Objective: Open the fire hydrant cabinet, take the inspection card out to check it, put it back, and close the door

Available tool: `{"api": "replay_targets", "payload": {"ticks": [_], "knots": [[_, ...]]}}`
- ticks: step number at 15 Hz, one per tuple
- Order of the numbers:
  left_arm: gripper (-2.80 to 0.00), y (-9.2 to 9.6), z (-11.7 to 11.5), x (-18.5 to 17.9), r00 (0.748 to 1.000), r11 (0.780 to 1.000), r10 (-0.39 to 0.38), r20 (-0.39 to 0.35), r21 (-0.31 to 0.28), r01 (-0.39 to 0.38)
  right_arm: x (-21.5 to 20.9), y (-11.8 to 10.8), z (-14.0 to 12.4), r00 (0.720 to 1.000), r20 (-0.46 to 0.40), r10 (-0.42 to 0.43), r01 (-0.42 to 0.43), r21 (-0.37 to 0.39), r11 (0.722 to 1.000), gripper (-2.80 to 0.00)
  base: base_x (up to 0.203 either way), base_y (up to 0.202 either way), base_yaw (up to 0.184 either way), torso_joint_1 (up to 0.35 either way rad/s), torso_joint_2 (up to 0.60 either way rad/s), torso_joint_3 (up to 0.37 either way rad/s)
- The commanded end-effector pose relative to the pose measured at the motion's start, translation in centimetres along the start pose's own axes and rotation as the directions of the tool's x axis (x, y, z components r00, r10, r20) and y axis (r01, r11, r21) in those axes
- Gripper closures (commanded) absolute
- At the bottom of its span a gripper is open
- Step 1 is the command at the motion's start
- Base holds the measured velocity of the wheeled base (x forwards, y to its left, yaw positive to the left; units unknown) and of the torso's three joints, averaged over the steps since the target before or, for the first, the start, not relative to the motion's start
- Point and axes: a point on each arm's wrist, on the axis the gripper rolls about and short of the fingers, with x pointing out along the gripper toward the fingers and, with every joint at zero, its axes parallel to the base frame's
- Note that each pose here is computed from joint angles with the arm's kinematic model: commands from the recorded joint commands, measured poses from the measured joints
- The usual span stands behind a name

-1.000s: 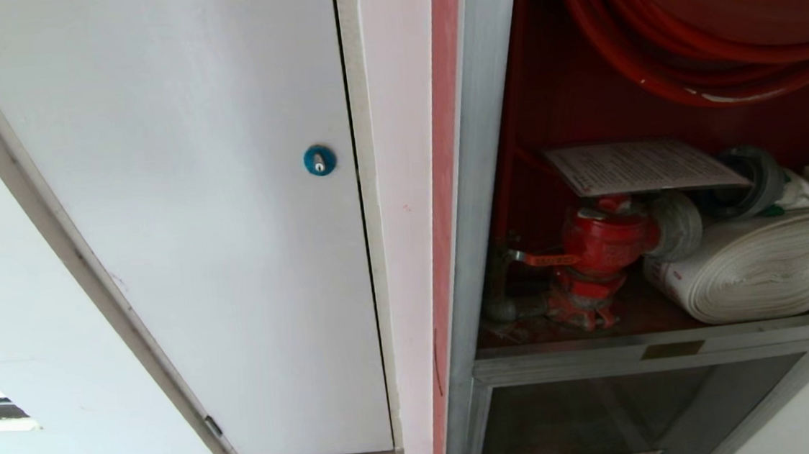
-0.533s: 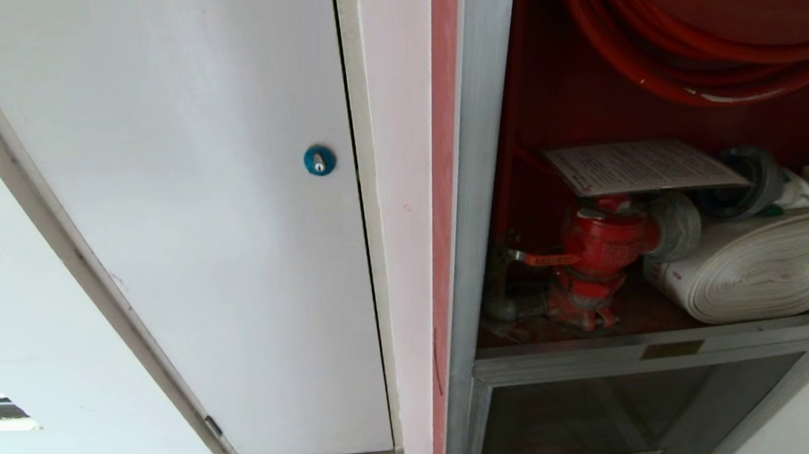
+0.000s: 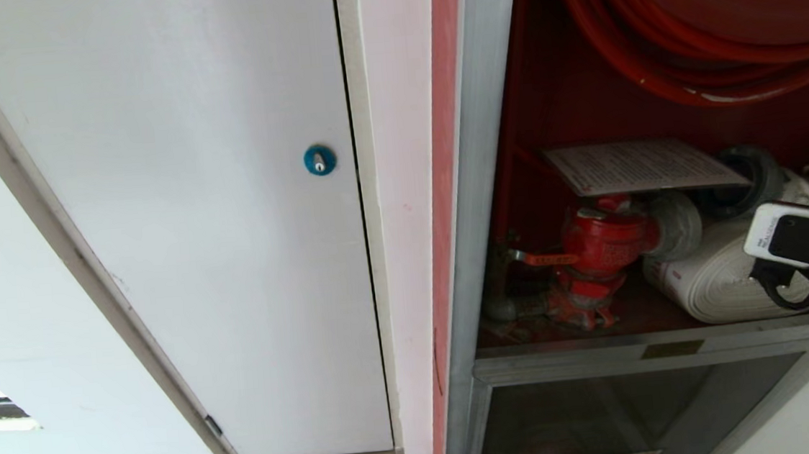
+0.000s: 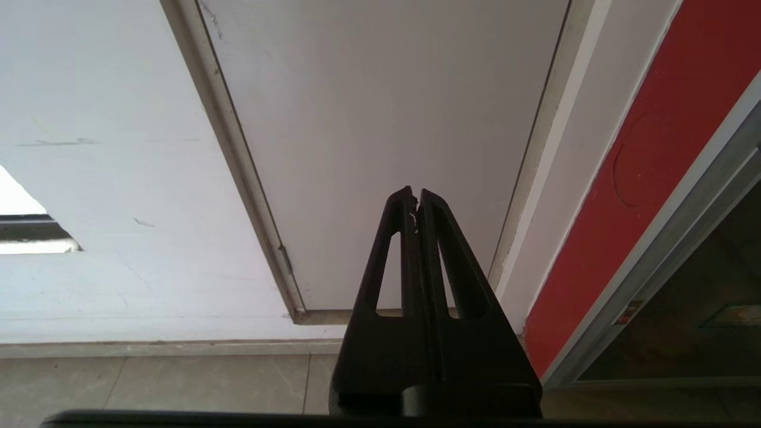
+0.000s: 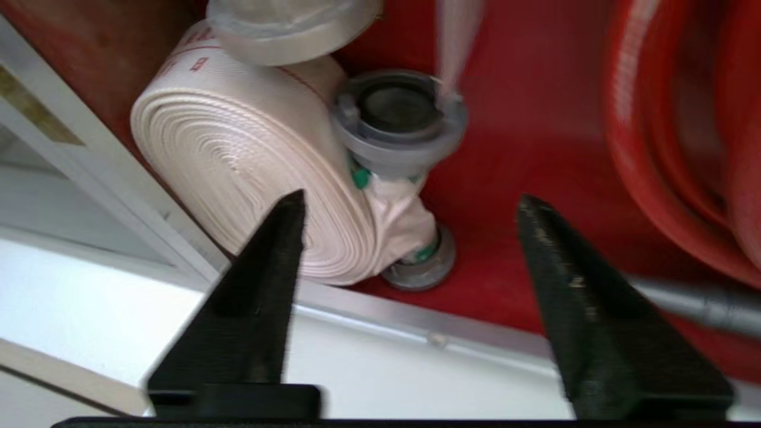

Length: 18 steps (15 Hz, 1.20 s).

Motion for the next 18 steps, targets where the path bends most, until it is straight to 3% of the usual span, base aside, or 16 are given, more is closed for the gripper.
{"api": "replay_targets", "payload": {"ticks": [1,5,18], "knots": [[0.00,0.0,0.0,0.0,1.000,1.000,0.000,-0.001,0.000,0.000,1.6,0.7,0.4,0.999,-0.008,0.035,-0.036,-0.027,0.999,-2.80,0.000,0.000,0.000,0.000,0.00,0.000],[0.00,0.0,0.0,0.0,1.000,1.000,0.000,-0.001,0.000,0.000,4.3,0.4,1.4,1.000,-0.002,-0.007,0.007,-0.052,0.999,-2.80,0.000,0.000,0.000,0.000,0.00,0.000],[0.00,0.0,0.0,0.0,1.000,1.000,0.000,-0.001,0.001,0.000,9.9,-1.7,2.8,0.996,-0.015,-0.087,0.086,-0.027,0.996,-2.80,0.000,0.000,0.000,0.000,0.00,0.000]]}}
